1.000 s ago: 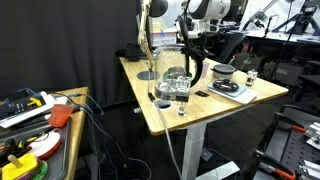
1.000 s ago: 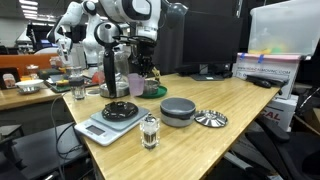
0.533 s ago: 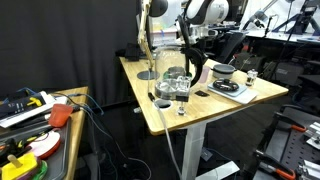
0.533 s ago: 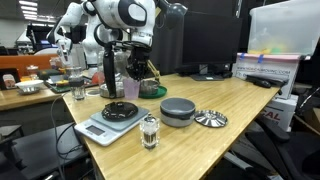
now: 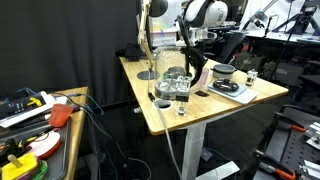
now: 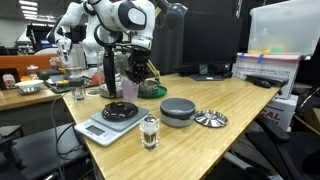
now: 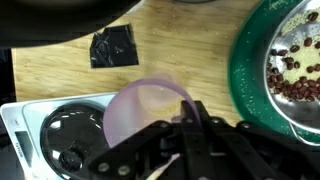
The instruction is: Pick up the purple cup from the table and slightly move it forward.
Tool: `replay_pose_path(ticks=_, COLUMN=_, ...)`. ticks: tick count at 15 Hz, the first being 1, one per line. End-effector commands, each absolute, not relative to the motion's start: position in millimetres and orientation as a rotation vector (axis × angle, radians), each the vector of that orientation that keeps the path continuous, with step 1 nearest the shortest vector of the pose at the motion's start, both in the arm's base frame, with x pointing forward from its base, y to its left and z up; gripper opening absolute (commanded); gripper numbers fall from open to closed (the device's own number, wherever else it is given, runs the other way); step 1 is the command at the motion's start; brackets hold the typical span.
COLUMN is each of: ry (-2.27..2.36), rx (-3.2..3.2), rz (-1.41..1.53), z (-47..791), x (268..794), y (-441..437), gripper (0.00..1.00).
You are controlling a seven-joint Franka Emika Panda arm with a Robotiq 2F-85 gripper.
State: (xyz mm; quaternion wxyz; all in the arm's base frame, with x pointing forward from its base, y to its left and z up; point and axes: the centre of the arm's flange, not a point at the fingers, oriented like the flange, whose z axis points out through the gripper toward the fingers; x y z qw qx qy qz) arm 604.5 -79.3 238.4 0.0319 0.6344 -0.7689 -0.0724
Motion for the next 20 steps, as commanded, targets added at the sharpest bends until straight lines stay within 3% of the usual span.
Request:
replay_pose_path(ticks=1, ry=-2.426, rx=1.943, rz=-0.242, z=232, x=612, y=-83, gripper=0.01)
replay_pose_path(ticks=2, ry=-2.385, rx=1.944, rz=-0.228, z=234, x=606, y=-81, gripper=0.05)
replay_pose_path(ticks=11, ry=-2.393, rx=1.94, rz=-0.227, z=232, x=607, y=-82, gripper=0.05)
replay_pose_path(ticks=12, ry=-2.393, rx=1.94, rz=-0.227, z=232, x=607, y=-82, gripper=0.3)
replay_pose_path(ticks=14, ry=-2.382, rx=1.95, rz=-0.225, z=229, x=609, y=-82, gripper=0.37)
replay_pose_path(ticks=20, ry=-2.402, rx=1.973, rz=-0.206, z=241, x=615, y=-85, gripper=0.79)
